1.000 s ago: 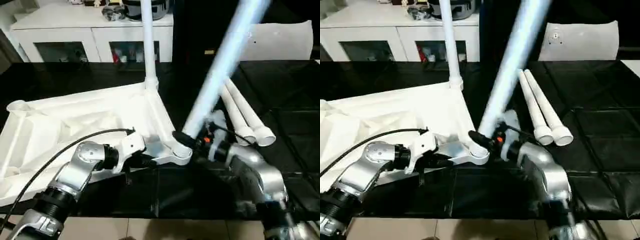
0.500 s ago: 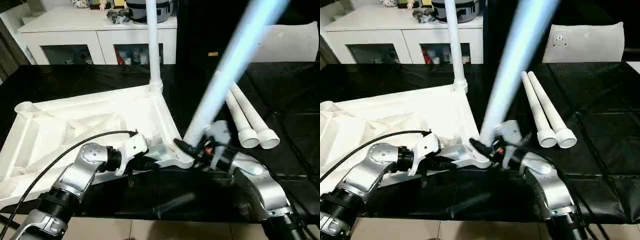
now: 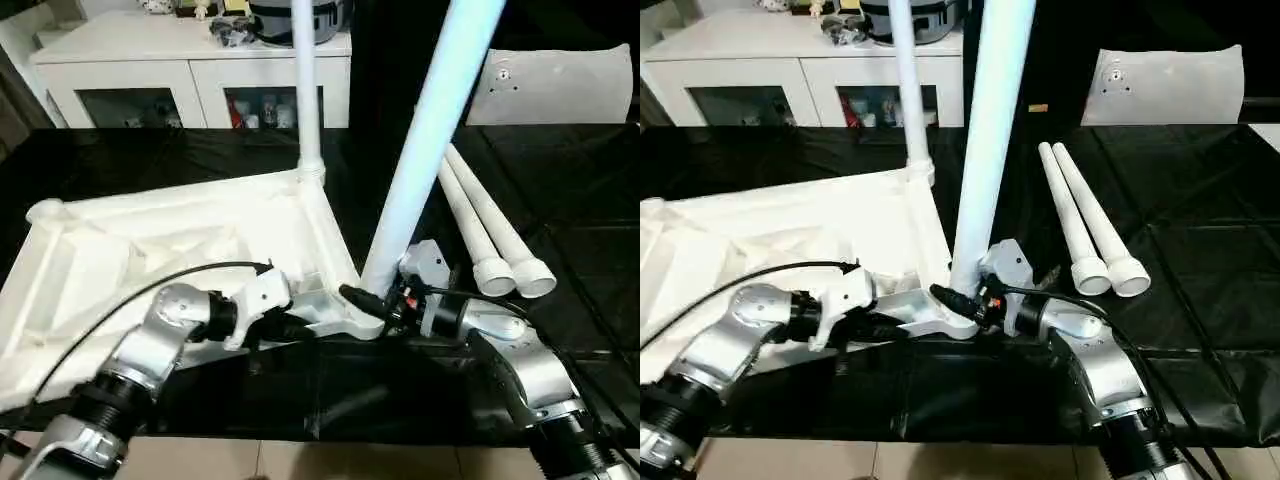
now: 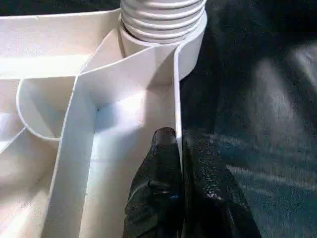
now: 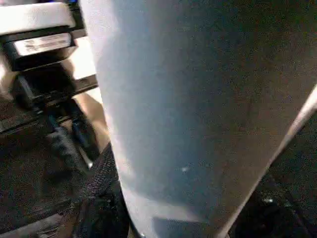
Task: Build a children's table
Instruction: Insert table leg to table base
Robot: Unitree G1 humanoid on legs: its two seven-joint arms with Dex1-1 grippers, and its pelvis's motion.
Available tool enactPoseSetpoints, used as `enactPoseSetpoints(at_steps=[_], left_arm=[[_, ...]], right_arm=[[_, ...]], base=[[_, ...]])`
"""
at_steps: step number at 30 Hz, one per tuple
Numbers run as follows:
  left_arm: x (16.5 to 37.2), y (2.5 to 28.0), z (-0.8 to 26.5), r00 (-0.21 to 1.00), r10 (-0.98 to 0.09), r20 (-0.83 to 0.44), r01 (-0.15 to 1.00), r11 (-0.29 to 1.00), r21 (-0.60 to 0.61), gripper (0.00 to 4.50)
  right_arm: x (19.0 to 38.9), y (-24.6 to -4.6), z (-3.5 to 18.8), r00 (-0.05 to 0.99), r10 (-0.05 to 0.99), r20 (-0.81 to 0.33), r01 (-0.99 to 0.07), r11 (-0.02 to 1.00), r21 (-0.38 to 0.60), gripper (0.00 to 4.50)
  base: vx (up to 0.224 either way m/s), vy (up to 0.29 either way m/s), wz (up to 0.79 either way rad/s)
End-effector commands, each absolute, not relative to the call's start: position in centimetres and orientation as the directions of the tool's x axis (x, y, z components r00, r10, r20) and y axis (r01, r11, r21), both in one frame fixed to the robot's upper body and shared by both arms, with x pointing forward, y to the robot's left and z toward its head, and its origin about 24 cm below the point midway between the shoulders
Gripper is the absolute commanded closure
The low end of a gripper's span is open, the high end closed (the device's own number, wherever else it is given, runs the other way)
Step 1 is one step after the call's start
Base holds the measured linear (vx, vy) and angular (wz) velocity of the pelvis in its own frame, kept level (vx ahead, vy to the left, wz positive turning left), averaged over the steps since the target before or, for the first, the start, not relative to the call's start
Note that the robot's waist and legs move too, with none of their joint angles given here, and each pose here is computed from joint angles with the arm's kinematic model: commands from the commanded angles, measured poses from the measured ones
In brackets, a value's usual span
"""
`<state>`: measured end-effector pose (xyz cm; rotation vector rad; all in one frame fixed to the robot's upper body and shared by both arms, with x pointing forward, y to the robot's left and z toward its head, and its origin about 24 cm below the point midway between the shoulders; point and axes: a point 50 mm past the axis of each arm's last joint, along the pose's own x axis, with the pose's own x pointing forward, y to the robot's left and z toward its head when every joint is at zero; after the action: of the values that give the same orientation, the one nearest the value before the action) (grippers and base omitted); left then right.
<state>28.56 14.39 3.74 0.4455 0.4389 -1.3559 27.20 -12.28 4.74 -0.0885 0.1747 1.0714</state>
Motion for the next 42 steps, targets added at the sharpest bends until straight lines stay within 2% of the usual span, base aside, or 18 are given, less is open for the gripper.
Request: enactPoseSetpoints(at_steps=[1,5,9,14,20,21,24,26,27,30,32,38,42], left_arm=[[29.7,14.6,5.3,0.188,-0.809,-0.557,0.981,0.132,0.140,4.50],[29.9,14.4,5.3,0.141,-0.797,-0.587,0.987,0.069,0.143,4.50],[30.7,14.6,5.4,0.151,-0.778,-0.610,0.985,0.064,0.161,4.50],[31.2,15.2,5.4,0.184,-0.757,-0.627,0.980,0.093,0.175,4.50],[31.2,15.8,5.3,0.214,-0.755,-0.620,0.976,0.134,0.173,4.50],[31.2,16.0,5.4,0.238,-0.758,-0.608,0.971,0.167,0.173,4.50],[31.2,16.1,5.4,0.245,-0.759,-0.603,0.969,0.176,0.172,4.50],[30.6,16.8,5.9,0.344,-0.752,-0.562,0.938,0.298,0.176,4.50],[30.6,16.8,5.9,0.344,-0.752,-0.562,0.938,0.298,0.176,4.50],[28.9,16.5,6.1,0.507,-0.699,-0.505,0.850,0.504,0.155,4.50],[28.1,15.5,6.0,0.553,-0.681,-0.480,0.813,0.568,0.129,4.50],[27.2,12.5,5.8,0.566,-0.693,-0.447,0.796,0.600,0.078,4.50],[27.3,12.1,5.7,0.565,-0.688,-0.456,0.796,0.599,0.085,4.50]], right_arm=[[24.2,-11.2,0.3,0.285,0.905,-0.315,-0.912,0.357,0.201,2.59],[23.0,-10.8,-0.1,0.193,0.927,-0.321,-0.934,0.274,0.229,2.59],[22.3,-10.4,-0.2,0.144,0.937,-0.320,-0.945,0.226,0.236,2.59],[22.5,-9.9,-0.2,0.133,0.938,-0.320,-0.951,0.211,0.225,2.59],[23.1,-9.6,0.0,0.175,0.933,-0.315,-0.947,0.247,0.207,2.59],[23.5,-9.6,0.0,0.217,0.924,-0.316,-0.939,0.286,0.193,2.59],[23.6,-9.6,0.0,0.229,0.921,-0.316,-0.936,0.297,0.188,2.59],[25.6,-9.8,0.2,0.413,0.858,-0.304,-0.874,0.468,0.132,2.59],[25.6,-9.8,0.2,0.413,0.858,-0.304,-0.874,0.468,0.132,2.59],[28.3,-9.8,1.0,0.617,0.743,-0.259,-0.744,0.658,0.115,2.59],[29.3,-9.7,1.4,0.680,0.693,-0.240,-0.686,0.717,0.125,2.59],[30.6,-9.5,1.4,0.752,0.614,-0.240,-0.606,0.787,0.115,2.59],[30.6,-9.2,1.3,0.754,0.613,-0.237,-0.602,0.789,0.123,2.59]], base=[[0.000,0.000,0.00],[0.000,0.000,0.00],[0.000,0.000,0.00],[0.000,0.000,0.00],[0.000,0.000,0.00],[0.000,0.000,0.00],[0.000,0.000,0.00],[0.000,0.000,0.00],[0.000,0.000,0.00],[0.000,0.000,0.00],[0.019,0.001,-0.15],[0.010,0.005,-0.09],[0.000,0.000,0.00]])
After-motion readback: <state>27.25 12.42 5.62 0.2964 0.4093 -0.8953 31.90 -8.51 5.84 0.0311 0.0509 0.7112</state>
